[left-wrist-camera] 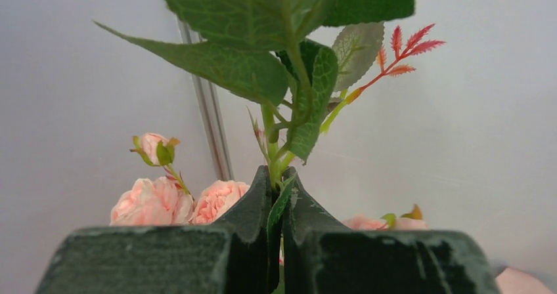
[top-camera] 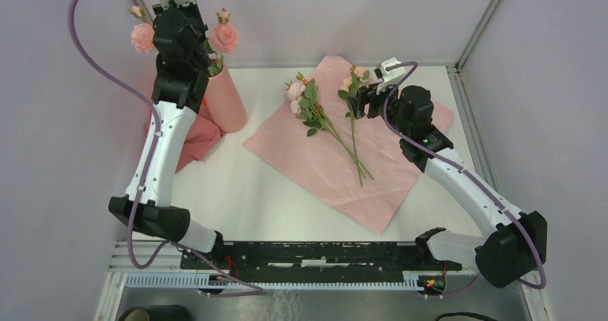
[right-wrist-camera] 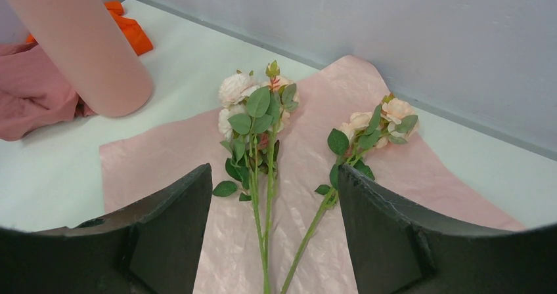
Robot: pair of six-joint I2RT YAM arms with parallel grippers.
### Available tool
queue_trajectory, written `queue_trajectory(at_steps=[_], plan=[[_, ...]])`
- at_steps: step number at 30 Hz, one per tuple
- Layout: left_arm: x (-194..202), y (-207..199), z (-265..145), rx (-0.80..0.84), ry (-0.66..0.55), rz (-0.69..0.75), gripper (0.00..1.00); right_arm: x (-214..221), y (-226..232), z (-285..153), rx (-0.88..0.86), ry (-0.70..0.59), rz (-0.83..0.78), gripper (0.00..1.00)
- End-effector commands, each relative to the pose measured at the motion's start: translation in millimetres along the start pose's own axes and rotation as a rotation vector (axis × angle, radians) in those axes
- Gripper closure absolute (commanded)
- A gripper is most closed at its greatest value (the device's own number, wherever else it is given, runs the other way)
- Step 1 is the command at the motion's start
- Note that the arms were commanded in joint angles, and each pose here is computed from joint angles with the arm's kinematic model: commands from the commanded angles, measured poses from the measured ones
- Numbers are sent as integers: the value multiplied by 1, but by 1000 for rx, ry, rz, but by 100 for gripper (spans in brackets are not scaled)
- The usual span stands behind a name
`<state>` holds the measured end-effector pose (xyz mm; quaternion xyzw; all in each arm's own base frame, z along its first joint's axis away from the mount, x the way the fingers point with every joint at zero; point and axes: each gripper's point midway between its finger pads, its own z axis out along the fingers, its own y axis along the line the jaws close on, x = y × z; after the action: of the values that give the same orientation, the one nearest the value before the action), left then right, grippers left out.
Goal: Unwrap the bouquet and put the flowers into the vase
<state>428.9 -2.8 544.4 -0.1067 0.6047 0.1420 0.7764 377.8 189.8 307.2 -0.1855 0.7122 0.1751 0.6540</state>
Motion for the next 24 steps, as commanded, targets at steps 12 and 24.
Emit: queue_trajectory(at_steps=[12,24], plan=[[54,1,59,-20,41,-43,98,-6,-1,5,1,-26,-13,25],[40,0,71,0,34,-61,98,0,-2,11,4,-13,-11,25]])
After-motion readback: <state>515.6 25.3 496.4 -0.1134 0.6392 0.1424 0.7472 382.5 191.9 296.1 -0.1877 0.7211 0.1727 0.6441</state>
